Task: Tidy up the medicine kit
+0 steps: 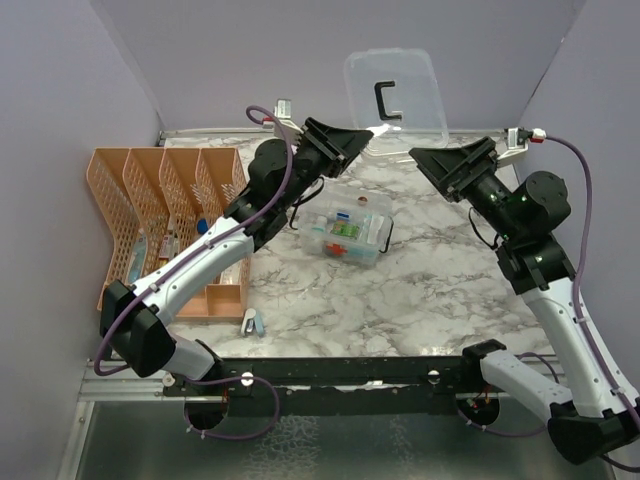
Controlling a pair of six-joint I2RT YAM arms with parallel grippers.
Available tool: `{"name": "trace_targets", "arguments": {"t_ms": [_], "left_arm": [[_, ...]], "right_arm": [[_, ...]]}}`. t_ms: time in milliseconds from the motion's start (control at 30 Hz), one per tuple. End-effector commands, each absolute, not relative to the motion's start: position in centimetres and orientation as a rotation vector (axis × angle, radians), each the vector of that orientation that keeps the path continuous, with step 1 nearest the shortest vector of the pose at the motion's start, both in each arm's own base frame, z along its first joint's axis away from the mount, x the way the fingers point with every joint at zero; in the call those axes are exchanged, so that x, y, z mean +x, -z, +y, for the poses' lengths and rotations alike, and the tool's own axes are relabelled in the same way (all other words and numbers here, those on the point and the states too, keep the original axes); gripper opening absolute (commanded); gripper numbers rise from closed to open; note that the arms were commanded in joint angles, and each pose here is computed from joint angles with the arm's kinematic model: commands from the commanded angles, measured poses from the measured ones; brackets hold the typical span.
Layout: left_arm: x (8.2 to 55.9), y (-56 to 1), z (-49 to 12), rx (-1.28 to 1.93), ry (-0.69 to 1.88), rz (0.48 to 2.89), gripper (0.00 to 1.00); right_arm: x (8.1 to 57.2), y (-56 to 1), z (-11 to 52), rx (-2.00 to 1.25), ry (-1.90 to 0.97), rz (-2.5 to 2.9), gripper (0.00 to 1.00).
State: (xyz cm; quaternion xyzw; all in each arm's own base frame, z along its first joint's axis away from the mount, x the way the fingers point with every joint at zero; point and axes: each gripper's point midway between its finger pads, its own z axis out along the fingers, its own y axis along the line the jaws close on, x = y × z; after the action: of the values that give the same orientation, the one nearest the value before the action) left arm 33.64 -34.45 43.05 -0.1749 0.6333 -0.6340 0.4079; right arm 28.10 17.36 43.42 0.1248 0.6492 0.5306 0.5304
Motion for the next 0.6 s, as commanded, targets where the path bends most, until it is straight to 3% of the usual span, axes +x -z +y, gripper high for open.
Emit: {"name": "trace_targets", "arguments": {"t_ms": [0, 367, 567], "left_arm": [[32.7, -48.7, -33.1, -0.503, 1.756, 1.411, 0.21], [32.8, -49.3, -33.3, -0.529, 1.812, 1.383, 0.21], [32.7, -49.4, -33.4, -0.536, 1.833, 1.38, 0.21]], "right_arm": [[28.1, -46.1, 18.0, 0.358, -1.438, 1.447, 0.81], [30.0, -46.2, 17.8, 0.492, -1.481, 1.427, 0.79], [31.5, -46.0, 18.4, 0.519, -1.529, 1.421, 0.66]]}}
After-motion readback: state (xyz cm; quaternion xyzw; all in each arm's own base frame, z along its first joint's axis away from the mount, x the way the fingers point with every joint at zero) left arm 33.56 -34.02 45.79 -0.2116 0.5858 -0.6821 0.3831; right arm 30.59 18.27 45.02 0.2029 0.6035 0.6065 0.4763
